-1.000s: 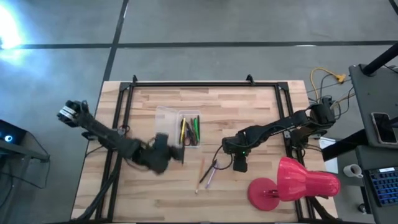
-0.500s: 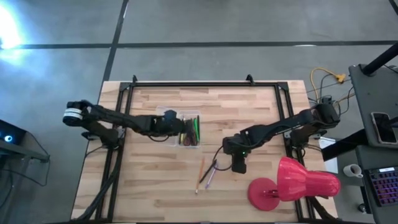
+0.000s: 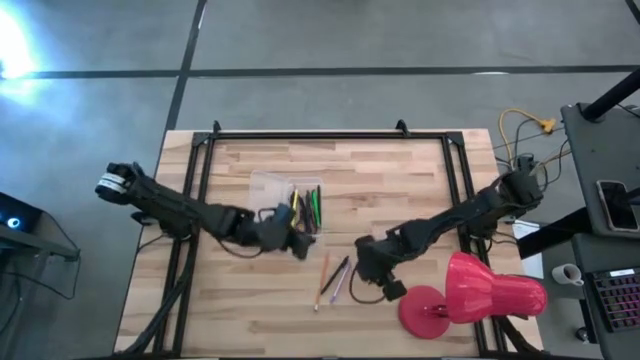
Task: Pick & place school supplies into a supply box
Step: Put the pink pen into the transparent supply box, then put the orange pencil into the transparent supply box, then put the black pen into the transparent supply box
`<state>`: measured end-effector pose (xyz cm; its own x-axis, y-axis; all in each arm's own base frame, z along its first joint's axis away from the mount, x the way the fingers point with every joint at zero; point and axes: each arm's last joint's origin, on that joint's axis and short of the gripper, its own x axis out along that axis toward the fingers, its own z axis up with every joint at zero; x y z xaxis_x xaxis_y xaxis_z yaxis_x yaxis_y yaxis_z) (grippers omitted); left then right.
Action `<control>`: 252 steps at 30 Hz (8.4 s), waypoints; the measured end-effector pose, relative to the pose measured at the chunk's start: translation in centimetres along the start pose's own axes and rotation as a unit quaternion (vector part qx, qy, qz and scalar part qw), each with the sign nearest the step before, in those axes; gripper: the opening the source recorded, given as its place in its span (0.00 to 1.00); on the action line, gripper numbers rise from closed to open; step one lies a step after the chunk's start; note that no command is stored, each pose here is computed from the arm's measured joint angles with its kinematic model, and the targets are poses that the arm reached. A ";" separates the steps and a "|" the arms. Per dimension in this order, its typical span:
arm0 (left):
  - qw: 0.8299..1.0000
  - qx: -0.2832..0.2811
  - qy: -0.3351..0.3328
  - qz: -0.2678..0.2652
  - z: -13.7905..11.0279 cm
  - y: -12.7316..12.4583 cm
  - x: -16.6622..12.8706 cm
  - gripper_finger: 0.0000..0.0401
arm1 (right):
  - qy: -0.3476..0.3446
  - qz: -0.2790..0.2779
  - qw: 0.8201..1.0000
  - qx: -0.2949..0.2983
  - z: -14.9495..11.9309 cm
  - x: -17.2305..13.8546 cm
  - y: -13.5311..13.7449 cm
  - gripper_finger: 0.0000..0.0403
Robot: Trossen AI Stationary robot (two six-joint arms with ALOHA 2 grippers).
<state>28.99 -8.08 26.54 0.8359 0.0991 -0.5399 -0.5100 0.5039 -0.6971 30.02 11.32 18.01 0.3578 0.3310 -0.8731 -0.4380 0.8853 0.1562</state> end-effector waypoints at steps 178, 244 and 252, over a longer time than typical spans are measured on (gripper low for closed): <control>0.962 0.021 0.055 0.268 7.6 6.8 5.1 0.00 | -0.167 -0.318 0.789 0.498 -2.0 -12.2 0.4 0.36; 0.994 0.053 0.058 0.075 -8.5 -5.7 -3.1 0.00 | 0.184 0.033 0.979 0.083 3.8 6.2 -7.2 0.05; 0.993 0.054 0.058 0.087 -8.2 -5.4 -3.6 0.00 | 0.001 0.005 0.964 0.264 6.8 -2.4 -6.5 0.05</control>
<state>27.09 -18.23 28.38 0.7053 0.0970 -0.7022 -0.6145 0.5776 -0.5374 37.65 7.00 22.24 0.3535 0.3402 -0.8714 0.0400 0.9252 0.3774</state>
